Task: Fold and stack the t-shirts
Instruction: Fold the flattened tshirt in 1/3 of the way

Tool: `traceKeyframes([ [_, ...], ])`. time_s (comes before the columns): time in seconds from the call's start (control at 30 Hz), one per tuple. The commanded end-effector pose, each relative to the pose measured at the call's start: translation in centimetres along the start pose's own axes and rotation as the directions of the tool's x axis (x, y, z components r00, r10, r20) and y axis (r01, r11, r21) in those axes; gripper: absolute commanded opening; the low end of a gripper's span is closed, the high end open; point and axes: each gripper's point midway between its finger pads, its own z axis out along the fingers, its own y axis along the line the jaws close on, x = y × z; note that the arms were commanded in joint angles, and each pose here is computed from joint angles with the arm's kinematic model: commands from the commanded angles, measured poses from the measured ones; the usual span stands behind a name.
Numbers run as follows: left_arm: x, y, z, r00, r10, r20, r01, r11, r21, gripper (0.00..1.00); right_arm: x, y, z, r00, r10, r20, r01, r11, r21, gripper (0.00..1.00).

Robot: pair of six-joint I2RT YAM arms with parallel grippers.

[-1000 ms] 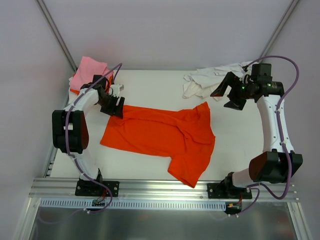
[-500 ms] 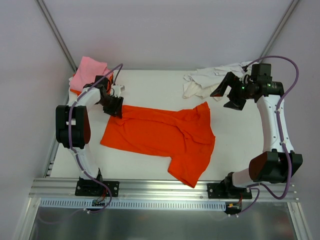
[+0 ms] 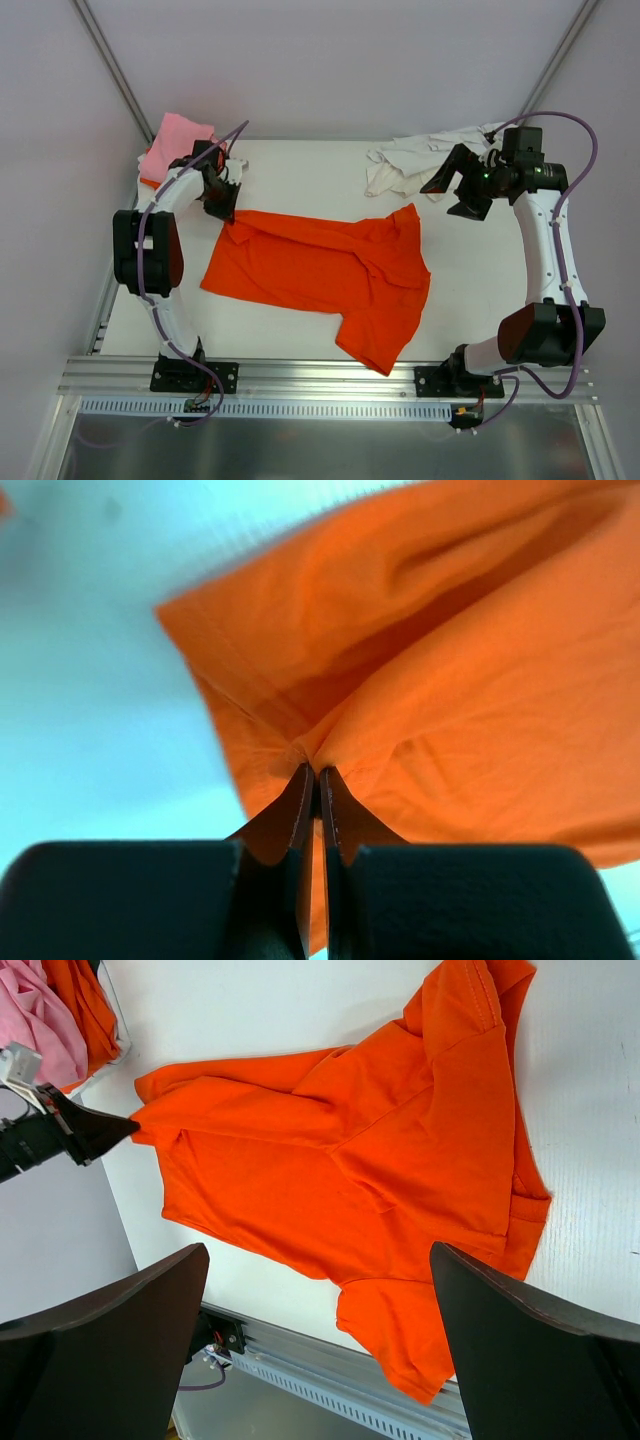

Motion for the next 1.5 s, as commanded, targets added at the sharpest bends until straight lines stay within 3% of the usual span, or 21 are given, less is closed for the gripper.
traceKeyframes([
  [0.0,-4.2,1.2,-3.8,0.993,0.066,0.099,-0.049,0.986,-0.159,0.00,0.0,1.0,-0.5,1.000,-0.011,0.011,0.011,0.999,-0.030,0.99],
  [0.3,-10.7,-2.5,-6.8,0.944,0.204,0.259,-0.151,0.966,-0.211,0.00,-0.1,1.1,-0.4,1.000,-0.004,0.005,0.004,0.999,-0.038,1.00],
  [0.6,-10.6,-6.0,-7.7,0.902,0.328,0.282,-0.285,0.941,-0.183,0.00,0.0,0.8,-0.3,1.000,-0.006,0.002,0.006,1.000,-0.026,0.99],
  [0.87,-3.6,-4.5,-7.5,0.929,0.333,0.164,-0.287,0.925,-0.249,0.00,-0.2,0.8,0.0,1.000,-0.002,-0.002,0.002,1.000,-0.026,0.99],
  [1.1,1.9,-5.2,-5.5,0.964,0.252,0.081,-0.234,0.955,-0.183,0.00,-0.5,1.1,0.4,1.000,0.010,-0.009,-0.010,0.999,-0.040,0.99],
  [1.27,3.4,-5.8,-3.8,0.981,0.190,0.047,-0.182,0.975,-0.128,0.02,-0.7,1.3,0.3,1.000,0.011,-0.003,-0.011,0.999,-0.048,0.99],
  [1.33,3.9,-5.9,-3.1,0.989,0.148,0.024,-0.144,0.982,-0.121,0.34,-0.6,1.4,0.2,1.000,0.010,-0.002,-0.010,0.999,-0.048,0.99],
  [1.4,3.9,-5.9,-2.6,0.993,0.112,0.043,-0.106,0.986,-0.126,0.72,-0.5,1.2,0.2,1.000,0.009,-0.001,-0.009,0.999,-0.044,0.99],
  [1.43,3.9,-5.9,-2.6,0.993,0.101,0.059,-0.093,0.987,-0.130,0.95,-0.5,1.3,0.1,1.000,0.007,0.000,-0.007,0.999,-0.044,0.99],
  [1.47,4.2,-6.1,-2.6,0.994,0.077,0.072,-0.068,0.990,-0.123,0.99,-0.5,1.2,0.1,1.000,0.005,0.000,-0.005,0.999,-0.042,0.99],
])
